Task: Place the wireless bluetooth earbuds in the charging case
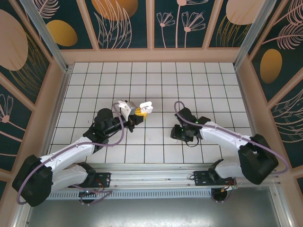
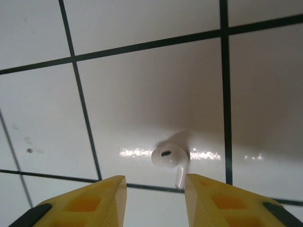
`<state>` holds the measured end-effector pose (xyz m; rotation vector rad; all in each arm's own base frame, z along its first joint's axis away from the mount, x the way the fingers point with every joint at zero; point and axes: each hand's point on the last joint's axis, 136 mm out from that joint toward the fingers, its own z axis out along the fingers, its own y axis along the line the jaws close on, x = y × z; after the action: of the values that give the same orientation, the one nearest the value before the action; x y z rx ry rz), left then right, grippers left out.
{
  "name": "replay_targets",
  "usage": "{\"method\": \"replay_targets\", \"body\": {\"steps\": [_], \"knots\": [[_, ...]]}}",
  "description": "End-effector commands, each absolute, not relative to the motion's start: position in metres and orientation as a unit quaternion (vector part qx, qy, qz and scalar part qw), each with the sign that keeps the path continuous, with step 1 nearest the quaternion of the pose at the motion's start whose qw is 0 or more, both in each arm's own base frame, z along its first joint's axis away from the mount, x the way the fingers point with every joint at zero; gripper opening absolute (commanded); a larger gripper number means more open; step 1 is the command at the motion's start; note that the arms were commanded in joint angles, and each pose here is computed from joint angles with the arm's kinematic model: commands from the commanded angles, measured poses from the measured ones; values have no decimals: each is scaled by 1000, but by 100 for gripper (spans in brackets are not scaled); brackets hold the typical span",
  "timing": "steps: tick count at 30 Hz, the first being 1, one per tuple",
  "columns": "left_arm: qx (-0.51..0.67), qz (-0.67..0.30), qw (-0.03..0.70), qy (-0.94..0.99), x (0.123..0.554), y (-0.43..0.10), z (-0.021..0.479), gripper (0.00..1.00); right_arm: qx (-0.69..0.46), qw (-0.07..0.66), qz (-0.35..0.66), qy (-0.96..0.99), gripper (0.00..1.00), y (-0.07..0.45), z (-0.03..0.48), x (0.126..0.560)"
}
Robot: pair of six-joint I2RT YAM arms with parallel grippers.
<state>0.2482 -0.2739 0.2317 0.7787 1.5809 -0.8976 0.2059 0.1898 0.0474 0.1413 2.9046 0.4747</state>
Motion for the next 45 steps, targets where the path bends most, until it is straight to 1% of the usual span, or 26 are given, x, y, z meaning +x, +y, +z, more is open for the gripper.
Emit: {"method": "replay_targets", "body": {"steps": [1,7,23,32,40,45], "knots": [[327,-383,555,662,243,-271,236,0,4,88,127,988,39,189,41,207],[326,-372,560,665,244,-268,236,0,-23,66,115,991,40,194,32,204],[330,-373,551,669,246,-272,232,0,-45,57,80,994,40,193,21,211],[331,-371,552,669,248,-272,231,0,-42,48,65,996,35,186,18,207],[333,-374,545,672,249,-275,229,0,-40,26,53,997,34,182,7,199],[333,-372,548,672,249,-274,229,0,-39,22,47,998,26,181,8,199]]}}
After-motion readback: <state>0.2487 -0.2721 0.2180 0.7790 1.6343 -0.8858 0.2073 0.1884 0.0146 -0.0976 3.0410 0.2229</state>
